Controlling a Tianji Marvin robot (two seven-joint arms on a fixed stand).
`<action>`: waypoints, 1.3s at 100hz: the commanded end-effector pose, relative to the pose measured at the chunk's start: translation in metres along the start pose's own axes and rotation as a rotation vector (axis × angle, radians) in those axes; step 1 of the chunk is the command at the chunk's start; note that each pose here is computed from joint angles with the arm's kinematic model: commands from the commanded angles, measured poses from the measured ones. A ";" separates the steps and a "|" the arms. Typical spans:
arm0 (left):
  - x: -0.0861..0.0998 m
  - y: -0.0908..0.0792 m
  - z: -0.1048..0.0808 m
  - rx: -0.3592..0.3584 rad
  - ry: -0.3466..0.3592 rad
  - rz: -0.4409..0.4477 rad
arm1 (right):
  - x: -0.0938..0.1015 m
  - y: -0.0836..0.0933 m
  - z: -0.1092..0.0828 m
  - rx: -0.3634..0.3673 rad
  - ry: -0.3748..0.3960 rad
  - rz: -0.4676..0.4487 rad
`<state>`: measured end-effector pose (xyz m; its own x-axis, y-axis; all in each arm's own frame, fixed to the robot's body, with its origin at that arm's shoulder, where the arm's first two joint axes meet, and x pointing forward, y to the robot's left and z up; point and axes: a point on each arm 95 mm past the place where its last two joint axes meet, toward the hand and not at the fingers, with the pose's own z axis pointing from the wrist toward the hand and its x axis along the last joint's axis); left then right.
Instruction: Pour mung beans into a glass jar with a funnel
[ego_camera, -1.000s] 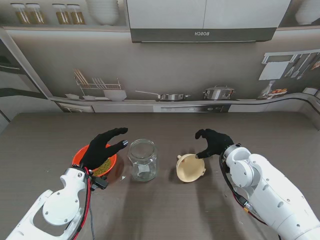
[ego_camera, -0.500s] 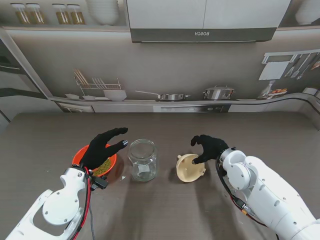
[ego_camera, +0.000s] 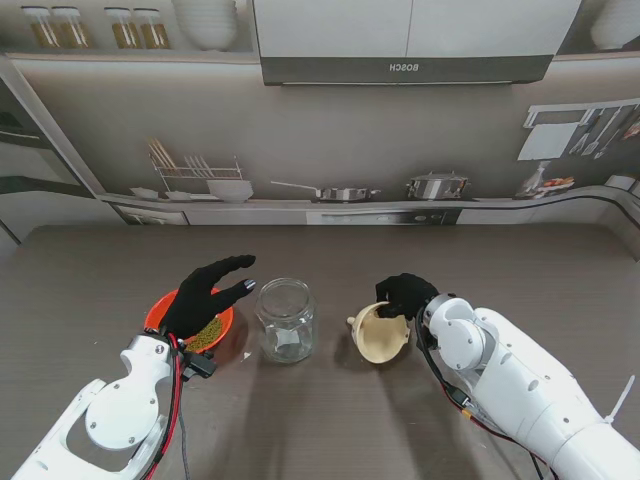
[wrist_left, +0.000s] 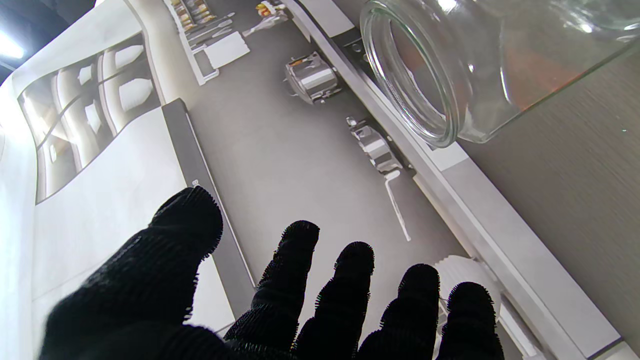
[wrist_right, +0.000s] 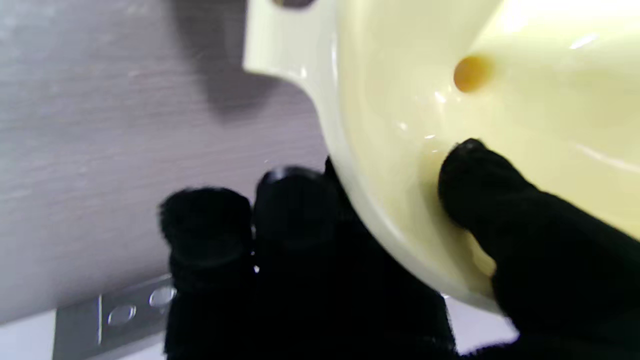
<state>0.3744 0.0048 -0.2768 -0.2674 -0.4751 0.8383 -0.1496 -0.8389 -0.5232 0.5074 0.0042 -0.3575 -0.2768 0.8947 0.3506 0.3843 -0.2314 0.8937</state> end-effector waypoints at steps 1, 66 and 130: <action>0.001 0.002 -0.001 -0.013 -0.002 -0.008 | 0.014 0.009 -0.001 -0.007 0.024 0.022; 0.005 -0.006 -0.005 0.037 0.029 0.008 | 0.091 0.111 -0.024 -0.141 -0.021 0.251; 0.013 -0.017 -0.014 0.122 0.072 0.023 | 0.172 0.104 0.000 -0.052 0.067 0.230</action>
<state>0.3625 0.0186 -0.2618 -0.3291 -0.4858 0.8097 -0.0206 -0.8536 -0.5205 0.5039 0.1229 -0.2020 -0.2309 0.7925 0.5645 0.3656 -0.4670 0.8051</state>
